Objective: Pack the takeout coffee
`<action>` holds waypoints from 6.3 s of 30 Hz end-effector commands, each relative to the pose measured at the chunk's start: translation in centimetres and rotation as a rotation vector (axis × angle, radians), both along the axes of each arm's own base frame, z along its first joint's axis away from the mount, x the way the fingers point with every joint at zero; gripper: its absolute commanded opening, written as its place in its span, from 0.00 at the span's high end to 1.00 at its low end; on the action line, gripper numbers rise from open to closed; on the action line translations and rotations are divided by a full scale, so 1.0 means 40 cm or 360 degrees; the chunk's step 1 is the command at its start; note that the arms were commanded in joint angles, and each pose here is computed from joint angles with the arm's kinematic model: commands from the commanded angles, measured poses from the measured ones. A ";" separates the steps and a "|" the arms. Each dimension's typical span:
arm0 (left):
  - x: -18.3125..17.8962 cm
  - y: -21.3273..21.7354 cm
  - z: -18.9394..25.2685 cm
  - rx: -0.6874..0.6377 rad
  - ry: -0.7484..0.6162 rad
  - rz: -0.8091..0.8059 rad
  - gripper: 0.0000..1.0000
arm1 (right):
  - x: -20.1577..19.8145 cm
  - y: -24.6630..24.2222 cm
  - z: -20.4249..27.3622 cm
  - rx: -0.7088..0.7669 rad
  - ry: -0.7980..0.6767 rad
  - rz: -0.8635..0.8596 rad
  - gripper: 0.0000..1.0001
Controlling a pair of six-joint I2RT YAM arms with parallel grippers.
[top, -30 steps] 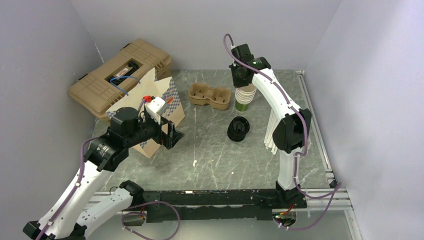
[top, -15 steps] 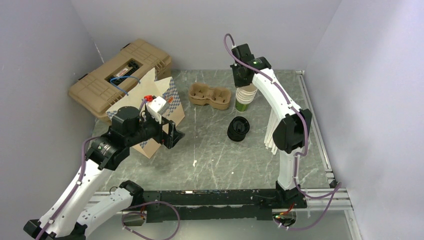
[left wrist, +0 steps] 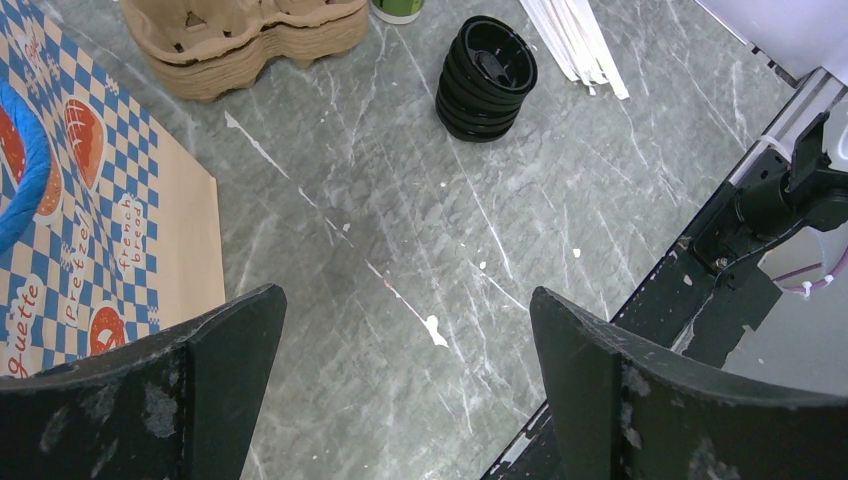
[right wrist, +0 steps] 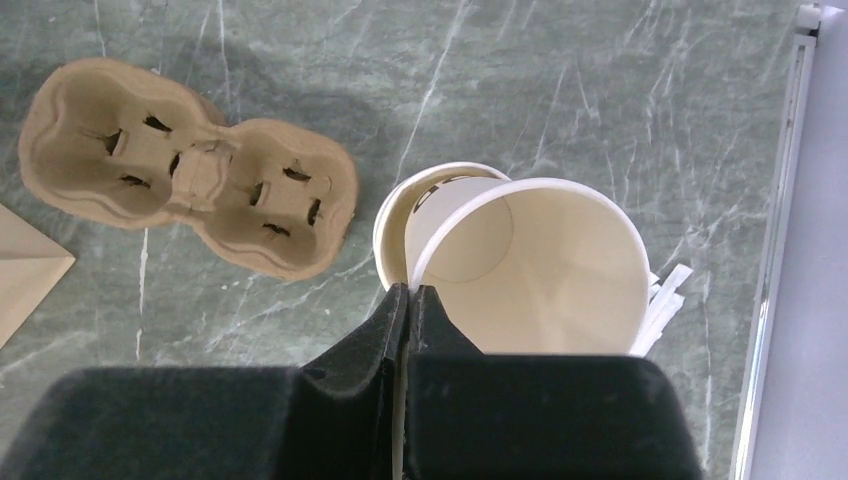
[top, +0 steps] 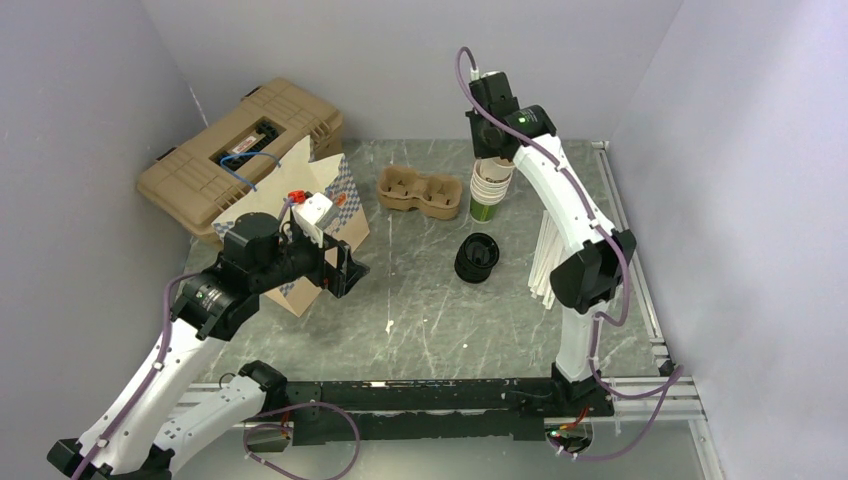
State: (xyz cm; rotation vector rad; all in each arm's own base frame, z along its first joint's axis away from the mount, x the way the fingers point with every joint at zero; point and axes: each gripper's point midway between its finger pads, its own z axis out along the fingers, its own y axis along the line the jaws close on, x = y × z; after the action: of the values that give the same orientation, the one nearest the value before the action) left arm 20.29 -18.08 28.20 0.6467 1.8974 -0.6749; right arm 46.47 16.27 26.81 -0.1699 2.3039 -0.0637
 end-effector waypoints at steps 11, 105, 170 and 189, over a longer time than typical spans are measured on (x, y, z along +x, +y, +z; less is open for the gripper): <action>0.013 -0.008 0.013 -0.0026 -0.0032 0.0007 0.01 | -0.104 0.015 0.268 -0.0025 -0.0391 0.0021 1.00; 0.056 0.247 0.098 0.0010 -0.0338 0.0870 0.01 | -0.638 0.260 -0.008 -0.0027 -0.0194 0.0576 0.45; 0.050 0.238 0.104 -0.0014 -0.0339 0.0833 0.01 | -0.319 0.103 -0.382 0.0476 0.0168 -0.0284 0.73; 0.047 0.239 0.108 -0.0020 -0.0346 0.0832 0.01 | -0.328 0.095 -0.340 0.0511 0.0125 -0.0289 0.91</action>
State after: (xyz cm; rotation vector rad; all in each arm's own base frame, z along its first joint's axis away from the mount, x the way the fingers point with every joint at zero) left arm 22.21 -8.33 31.73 0.1977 1.7783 -0.2393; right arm 33.03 20.05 10.88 0.1709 2.4259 0.1717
